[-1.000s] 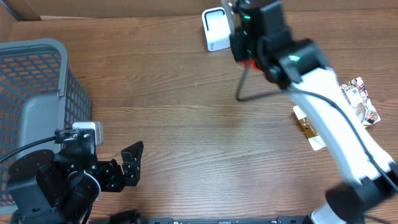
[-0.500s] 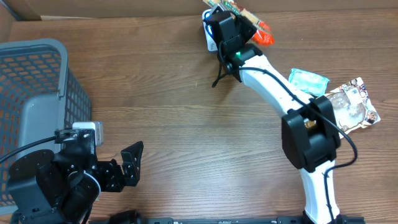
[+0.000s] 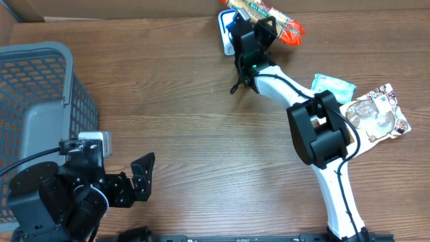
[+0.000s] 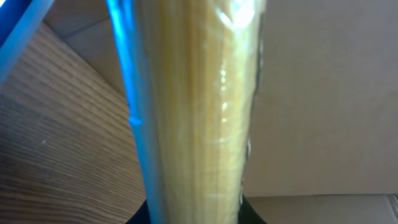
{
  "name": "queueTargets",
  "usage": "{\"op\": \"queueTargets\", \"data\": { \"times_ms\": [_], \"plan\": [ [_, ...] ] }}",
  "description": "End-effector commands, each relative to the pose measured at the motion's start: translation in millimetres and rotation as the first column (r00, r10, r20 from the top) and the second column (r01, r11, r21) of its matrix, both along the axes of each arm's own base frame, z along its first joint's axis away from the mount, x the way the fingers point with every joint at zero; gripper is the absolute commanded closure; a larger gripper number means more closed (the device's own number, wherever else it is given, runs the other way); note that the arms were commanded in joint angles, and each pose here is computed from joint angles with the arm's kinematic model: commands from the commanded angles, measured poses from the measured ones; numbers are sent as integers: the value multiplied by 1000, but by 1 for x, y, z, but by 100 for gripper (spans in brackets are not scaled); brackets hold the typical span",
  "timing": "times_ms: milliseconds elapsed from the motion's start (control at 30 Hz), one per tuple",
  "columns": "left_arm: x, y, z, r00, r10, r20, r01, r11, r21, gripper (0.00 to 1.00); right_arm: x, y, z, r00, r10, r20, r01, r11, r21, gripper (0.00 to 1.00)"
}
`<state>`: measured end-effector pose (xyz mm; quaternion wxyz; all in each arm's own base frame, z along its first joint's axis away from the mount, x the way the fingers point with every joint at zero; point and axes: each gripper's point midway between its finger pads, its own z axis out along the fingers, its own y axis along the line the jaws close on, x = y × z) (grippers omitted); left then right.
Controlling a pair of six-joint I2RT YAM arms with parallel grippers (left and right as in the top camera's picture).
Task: Scan the item barcode
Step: 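Hold the spaghetti pack's barcode against the white scanner, then carry the spaghetti pack right and lay it on the other items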
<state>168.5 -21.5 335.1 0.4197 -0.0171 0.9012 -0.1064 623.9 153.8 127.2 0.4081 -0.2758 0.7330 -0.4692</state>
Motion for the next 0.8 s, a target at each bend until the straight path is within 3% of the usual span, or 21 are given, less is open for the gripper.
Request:
{"op": "queueTargets", "data": {
  "times_ms": [0, 767],
  "plan": [
    [0, 1, 4, 1000, -3, 16, 3, 1000, 17, 0, 5, -5, 45, 990, -45, 131, 39, 998, 51, 96],
    [0, 1, 4, 1000, -3, 16, 3, 1000, 17, 0, 15, -12, 37, 990, -24, 138, 20, 999, 32, 96]
  ]
}}
